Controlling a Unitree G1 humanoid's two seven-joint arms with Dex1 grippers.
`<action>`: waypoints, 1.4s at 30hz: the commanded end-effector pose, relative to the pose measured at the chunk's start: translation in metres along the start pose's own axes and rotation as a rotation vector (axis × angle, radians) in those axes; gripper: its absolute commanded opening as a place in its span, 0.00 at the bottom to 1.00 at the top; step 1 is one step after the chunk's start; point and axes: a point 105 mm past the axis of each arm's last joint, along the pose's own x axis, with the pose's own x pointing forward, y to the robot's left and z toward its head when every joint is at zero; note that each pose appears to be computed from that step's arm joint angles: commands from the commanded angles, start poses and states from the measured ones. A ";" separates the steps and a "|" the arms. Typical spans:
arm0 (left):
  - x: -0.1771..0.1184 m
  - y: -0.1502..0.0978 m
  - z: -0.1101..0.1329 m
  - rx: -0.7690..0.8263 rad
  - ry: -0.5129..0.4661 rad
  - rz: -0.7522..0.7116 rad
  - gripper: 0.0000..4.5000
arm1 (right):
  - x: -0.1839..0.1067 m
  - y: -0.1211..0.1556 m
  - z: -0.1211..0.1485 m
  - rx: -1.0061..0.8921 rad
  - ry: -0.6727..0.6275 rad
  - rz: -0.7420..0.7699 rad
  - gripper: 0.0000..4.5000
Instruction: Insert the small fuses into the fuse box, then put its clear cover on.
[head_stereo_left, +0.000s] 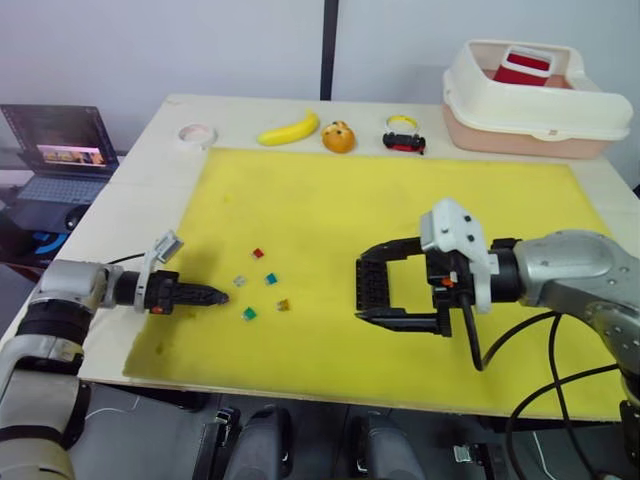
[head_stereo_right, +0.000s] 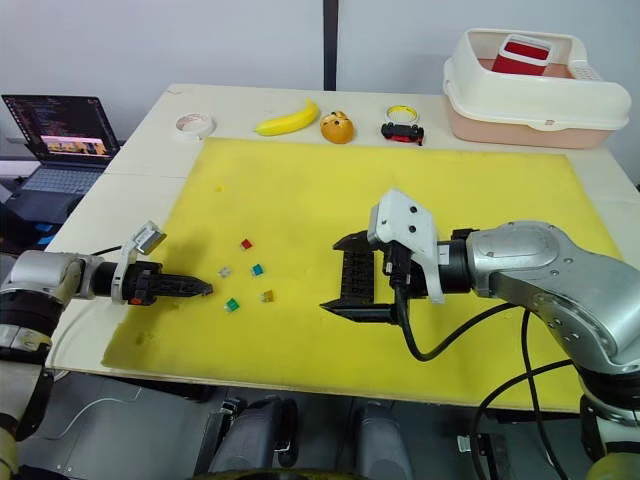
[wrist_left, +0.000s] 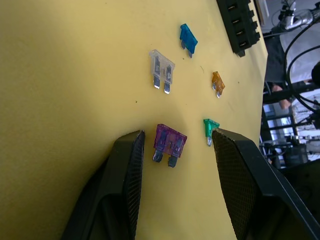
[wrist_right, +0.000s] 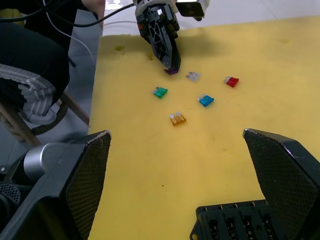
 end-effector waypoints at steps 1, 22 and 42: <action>0.002 -0.001 -0.002 -0.003 0.007 -0.010 0.51 | -0.004 -0.001 0.008 -0.042 -0.015 -0.015 1.00; -0.011 -0.003 -0.006 0.005 0.012 0.020 0.23 | -0.004 -0.003 0.006 -0.041 -0.014 -0.010 1.00; -0.017 -0.010 -0.008 0.041 0.004 0.029 0.01 | -0.003 -0.004 0.004 -0.046 -0.020 -0.006 1.00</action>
